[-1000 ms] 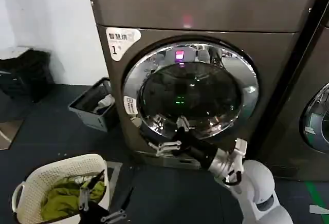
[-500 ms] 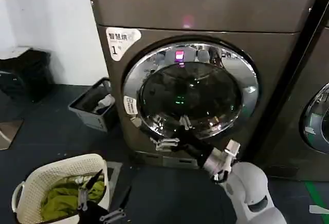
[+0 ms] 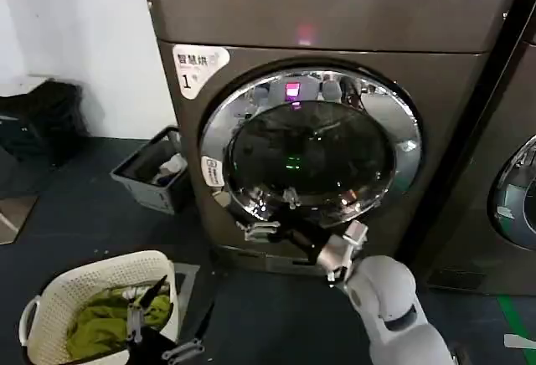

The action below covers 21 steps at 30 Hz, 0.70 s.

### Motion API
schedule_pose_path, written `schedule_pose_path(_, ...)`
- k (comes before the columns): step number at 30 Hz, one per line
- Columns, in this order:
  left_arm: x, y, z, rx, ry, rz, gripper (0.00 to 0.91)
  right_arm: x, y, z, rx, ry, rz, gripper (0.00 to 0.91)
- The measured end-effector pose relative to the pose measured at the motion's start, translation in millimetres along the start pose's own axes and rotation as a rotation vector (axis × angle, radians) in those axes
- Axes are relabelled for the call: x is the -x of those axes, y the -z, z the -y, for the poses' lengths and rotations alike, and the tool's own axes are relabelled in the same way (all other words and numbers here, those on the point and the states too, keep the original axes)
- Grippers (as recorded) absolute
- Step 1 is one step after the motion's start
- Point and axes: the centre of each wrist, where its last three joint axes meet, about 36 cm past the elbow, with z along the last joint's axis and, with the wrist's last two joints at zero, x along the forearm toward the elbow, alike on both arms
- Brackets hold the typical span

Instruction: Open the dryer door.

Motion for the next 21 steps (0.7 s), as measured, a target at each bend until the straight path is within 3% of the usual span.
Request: schedule_pose_path(21,0,0,0,-0.002,0.002,-0.002,0.907,39,-24,-2,-0.007,-0.02,-0.063,0.907)
